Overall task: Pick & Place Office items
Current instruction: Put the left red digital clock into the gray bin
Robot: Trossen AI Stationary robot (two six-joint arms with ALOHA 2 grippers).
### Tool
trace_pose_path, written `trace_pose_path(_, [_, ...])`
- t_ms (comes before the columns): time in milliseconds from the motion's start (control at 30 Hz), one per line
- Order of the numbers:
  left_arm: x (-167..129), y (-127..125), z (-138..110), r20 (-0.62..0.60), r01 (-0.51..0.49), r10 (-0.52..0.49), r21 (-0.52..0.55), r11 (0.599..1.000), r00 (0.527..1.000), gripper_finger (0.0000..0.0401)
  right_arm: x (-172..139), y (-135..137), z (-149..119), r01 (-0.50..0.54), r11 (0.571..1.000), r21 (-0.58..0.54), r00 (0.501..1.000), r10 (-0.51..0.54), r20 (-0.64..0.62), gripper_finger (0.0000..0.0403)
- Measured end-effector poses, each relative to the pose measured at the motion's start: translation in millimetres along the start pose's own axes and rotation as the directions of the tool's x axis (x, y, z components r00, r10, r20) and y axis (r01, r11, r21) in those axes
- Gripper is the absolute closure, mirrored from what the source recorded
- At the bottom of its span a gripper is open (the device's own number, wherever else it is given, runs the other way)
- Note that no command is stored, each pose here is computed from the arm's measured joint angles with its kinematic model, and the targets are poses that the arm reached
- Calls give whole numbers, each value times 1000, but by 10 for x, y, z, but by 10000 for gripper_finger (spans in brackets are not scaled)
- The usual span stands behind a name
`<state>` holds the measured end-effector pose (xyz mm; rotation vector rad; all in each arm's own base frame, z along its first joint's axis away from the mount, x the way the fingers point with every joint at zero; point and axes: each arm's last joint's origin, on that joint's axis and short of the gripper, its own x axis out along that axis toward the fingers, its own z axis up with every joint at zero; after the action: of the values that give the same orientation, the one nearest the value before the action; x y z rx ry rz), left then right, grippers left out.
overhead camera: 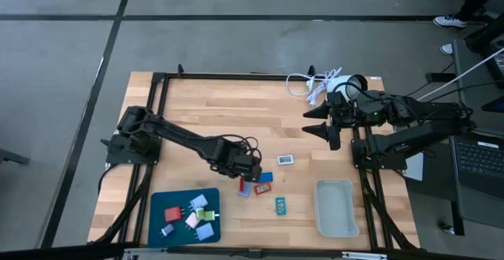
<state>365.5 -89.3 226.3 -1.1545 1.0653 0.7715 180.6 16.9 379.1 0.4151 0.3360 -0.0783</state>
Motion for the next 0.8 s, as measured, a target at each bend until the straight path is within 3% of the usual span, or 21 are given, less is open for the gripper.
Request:
trace_pose_path(133, [-3, -6, 42, -10, -1, 1, -5, 1000, 1000, 122, 0, 0, 0, 0, 1000, -2, 1000, 0, 0, 119])
trace_pose_path(433, [449, -5, -30, -131, -86, 85, 1, 996, 988, 122, 0, 0, 0, 0, 1000, -5, 1000, 0, 0, 119])
trace_pose_path(600, [528, -21, -54, -133, -93, 92, 1, 996, 987, 124, 0, 0, -1, 0, 1000, -5, 1000, 0, -1, 119])
trace_pose_path(700, [531, -39, -53, -131, -74, 74, 8, 997, 989, 141, 0, 0, -1, 1, 1000, -5, 1000, -1, -1, 119])
trace_pose_path(800, [529, -41, -52, -129, -72, 73, 16, 997, 989, 187, 0, -1, 0, 1, 1000, -6, 1000, -1, 0, 119])
